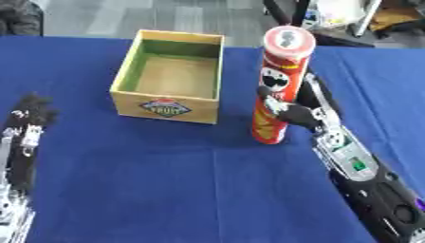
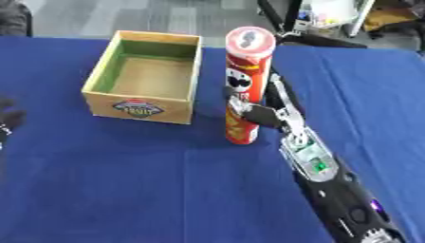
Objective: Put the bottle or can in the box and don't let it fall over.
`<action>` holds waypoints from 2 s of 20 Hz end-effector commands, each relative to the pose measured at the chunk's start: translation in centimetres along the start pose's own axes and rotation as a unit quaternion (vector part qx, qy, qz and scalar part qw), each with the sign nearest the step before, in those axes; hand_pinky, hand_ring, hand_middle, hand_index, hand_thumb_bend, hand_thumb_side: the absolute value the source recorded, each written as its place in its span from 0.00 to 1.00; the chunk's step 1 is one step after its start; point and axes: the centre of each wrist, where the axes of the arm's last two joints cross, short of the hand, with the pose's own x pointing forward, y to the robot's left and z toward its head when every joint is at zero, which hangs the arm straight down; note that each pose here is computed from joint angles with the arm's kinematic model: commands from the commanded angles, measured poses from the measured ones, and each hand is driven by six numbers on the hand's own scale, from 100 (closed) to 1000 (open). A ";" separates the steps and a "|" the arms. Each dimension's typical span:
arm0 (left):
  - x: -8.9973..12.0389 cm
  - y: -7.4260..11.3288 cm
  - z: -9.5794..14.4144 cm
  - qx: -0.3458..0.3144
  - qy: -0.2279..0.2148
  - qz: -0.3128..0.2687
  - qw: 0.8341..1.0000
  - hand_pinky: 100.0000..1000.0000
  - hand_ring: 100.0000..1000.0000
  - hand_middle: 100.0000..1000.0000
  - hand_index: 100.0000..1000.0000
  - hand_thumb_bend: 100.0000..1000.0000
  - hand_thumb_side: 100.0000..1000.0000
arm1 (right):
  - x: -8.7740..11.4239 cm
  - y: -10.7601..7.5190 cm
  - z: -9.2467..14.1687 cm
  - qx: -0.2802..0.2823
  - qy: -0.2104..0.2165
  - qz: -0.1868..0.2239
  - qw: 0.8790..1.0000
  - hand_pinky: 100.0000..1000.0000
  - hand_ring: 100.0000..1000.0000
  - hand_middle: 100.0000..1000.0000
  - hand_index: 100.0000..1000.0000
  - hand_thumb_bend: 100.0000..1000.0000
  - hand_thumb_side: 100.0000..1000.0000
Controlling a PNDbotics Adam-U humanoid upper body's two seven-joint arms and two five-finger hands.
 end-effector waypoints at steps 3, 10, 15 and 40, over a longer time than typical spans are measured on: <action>0.7 0.1 -0.5 -0.004 -0.014 -0.001 1.000 0.86 0.77 0.80 0.94 0.41 0.72 | 0.3 -0.5 -0.4 -0.015 -0.003 0.002 1.000 0.42 0.40 0.36 0.64 0.00 0.00; 0.7 0.1 -0.5 -0.004 -0.014 -0.001 1.000 0.86 0.77 0.80 0.94 0.41 0.72 | 0.3 -0.6 -0.6 -0.064 -0.002 -0.023 0.998 0.25 0.23 0.19 0.42 0.00 0.00; 0.8 0.1 -0.5 -0.005 -0.015 0.000 1.000 0.86 0.77 0.80 0.94 0.41 0.72 | 1.4 -1.1 -1.7 -0.066 -0.018 -0.029 0.997 0.24 0.22 0.18 0.41 0.00 0.00; 3.3 -4.6 -3.0 -0.097 -0.063 0.058 0.992 0.86 0.77 0.80 0.94 0.41 0.72 | 7.9 -6.2 -13.4 -0.155 -0.098 0.032 0.982 0.26 0.22 0.18 0.41 0.00 0.00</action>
